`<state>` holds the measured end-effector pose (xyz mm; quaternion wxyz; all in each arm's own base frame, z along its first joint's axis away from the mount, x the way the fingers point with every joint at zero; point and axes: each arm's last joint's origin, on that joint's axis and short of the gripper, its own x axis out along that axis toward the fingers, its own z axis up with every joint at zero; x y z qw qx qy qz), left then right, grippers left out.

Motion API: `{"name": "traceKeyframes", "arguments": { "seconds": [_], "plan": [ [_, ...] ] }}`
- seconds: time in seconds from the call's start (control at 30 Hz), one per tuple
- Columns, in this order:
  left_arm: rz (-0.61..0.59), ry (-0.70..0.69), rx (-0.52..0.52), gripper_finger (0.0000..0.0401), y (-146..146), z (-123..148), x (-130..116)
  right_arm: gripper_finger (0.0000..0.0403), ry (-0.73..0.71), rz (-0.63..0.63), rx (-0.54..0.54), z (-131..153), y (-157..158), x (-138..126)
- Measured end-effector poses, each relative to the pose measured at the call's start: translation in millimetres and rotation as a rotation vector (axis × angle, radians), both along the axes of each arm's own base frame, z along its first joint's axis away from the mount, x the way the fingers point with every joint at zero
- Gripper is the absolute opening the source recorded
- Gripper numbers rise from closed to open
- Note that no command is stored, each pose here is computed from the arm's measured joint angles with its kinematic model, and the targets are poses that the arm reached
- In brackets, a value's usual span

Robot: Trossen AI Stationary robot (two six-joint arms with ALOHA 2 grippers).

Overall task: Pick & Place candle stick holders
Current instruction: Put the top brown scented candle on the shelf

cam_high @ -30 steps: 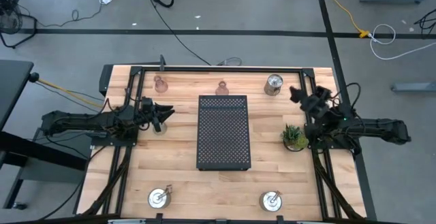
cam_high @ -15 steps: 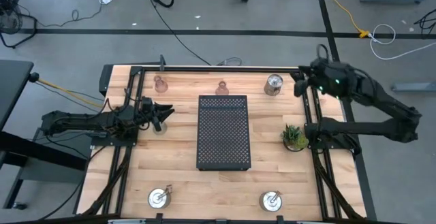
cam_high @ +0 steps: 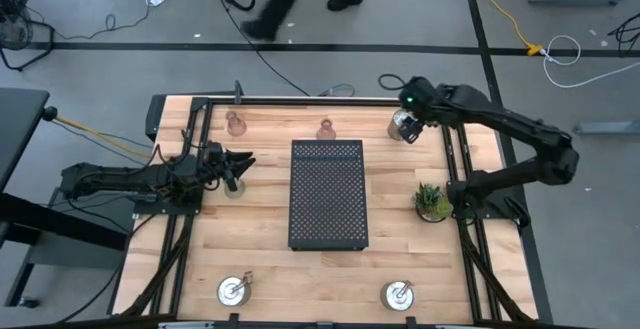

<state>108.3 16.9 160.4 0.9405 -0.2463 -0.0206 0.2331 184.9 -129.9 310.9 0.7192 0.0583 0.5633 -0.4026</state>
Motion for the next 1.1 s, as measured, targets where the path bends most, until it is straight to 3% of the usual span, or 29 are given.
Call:
{"name": "traceKeyframes", "arguments": {
  "seconds": [0.1,0.3,0.57,0.73,0.93,1.1],
  "plan": [
    [0.001,-0.001,-0.002,0.0142,0.0,0.0,0.0,0.0265,0.080,0.005,-0.027,-6.4,-5.7,3.7],
    [0.000,-0.001,-0.002,0.0142,0.0,0.0,0.0,0.0256,0.106,-0.034,-0.107,-5.0,-7.6,4.2],
    [0.001,-0.001,-0.002,0.0142,0.0,0.0,0.0,0.0253,-0.008,-0.030,-0.016,-5.2,-4.7,7.9],
    [0.000,-0.001,-0.002,0.0142,0.0,0.0,0.0,0.0292,-0.091,-0.009,0.126,-7.1,-6.4,6.4],
    [0.000,-0.001,-0.001,0.0142,0.0,0.0,0.0,0.0385,-0.052,-0.009,0.078,-6.6,-7.8,5.3],
    [0.000,-0.001,-0.001,0.0142,0.0,0.0,0.0,0.0375,-0.099,-0.037,0.075,-5.7,-10.0,7.0]
  ]
}}
